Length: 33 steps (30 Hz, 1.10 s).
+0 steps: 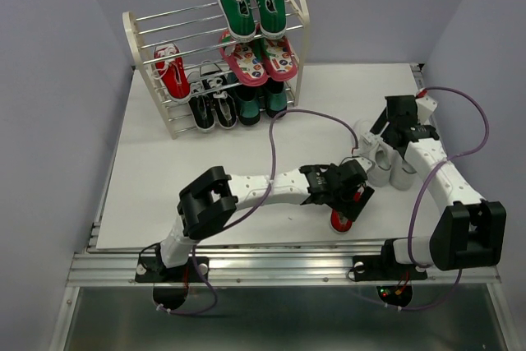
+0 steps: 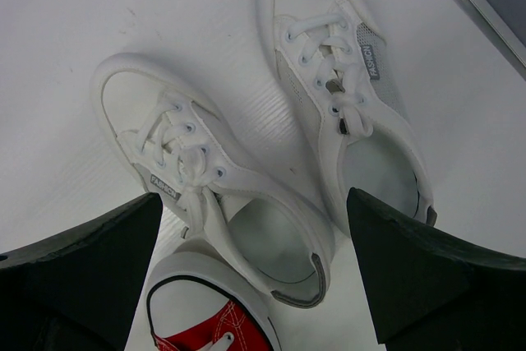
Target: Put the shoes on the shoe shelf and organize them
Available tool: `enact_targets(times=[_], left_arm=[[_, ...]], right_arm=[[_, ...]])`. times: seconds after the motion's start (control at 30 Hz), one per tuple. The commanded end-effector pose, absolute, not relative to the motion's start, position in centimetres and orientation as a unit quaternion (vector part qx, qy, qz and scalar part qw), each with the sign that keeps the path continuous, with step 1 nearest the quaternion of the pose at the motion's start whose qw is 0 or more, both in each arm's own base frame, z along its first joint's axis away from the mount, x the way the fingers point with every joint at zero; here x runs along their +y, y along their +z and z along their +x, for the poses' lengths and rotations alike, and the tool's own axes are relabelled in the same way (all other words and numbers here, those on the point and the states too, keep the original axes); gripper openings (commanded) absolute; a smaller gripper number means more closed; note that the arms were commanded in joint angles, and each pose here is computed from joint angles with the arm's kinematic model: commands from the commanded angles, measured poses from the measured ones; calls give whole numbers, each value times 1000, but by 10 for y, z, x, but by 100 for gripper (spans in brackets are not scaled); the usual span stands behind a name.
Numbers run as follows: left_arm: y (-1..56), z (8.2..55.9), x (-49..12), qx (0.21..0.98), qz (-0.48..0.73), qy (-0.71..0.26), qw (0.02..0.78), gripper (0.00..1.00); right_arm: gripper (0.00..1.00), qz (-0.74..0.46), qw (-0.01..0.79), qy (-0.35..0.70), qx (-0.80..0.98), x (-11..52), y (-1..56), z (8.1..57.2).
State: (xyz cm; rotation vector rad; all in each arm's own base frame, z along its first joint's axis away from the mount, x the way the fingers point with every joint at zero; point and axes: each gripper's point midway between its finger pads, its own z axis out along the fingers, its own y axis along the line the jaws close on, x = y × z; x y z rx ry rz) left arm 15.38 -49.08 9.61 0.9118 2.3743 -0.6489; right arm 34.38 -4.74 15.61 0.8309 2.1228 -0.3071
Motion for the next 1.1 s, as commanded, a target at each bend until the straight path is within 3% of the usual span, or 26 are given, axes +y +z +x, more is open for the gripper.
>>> enact_targets(times=[0.0, 0.23, 0.27, 0.3, 0.33, 0.37, 0.4, 0.6, 0.73, 1.07], left_arm=[[102, 132, -504, 865, 365, -260, 224, 99], [87, 131, -502, 875, 365, -238, 211, 98], [85, 131, -502, 875, 367, -234, 210, 93], [85, 133, -502, 876, 366, -230, 214, 83], [87, 138, -501, 879, 360, -219, 224, 63], [88, 141, -500, 880, 357, -214, 229, 11], [89, 146, -495, 885, 347, -198, 240, 0], [141, 167, -474, 877, 292, -204, 324, 0], [189, 188, -430, 866, 225, -182, 408, 0], [266, 204, -327, 848, 111, -130, 502, 0]], right_arm=[[100, 332, 435, -109, 829, -49, 181, 349], [100, 328, 432, -107, 833, -48, 178, 348], [100, 327, 433, -106, 833, -47, 179, 348], [100, 325, 431, -107, 835, -47, 177, 347], [100, 325, 432, -106, 835, -47, 178, 347], [100, 325, 431, -106, 835, -47, 177, 347], [100, 324, 430, -108, 835, -47, 177, 347], [100, 319, 435, -102, 836, -46, 178, 348], [100, 313, 442, -98, 835, -45, 180, 349], [100, 312, 462, -93, 825, -45, 188, 352]])
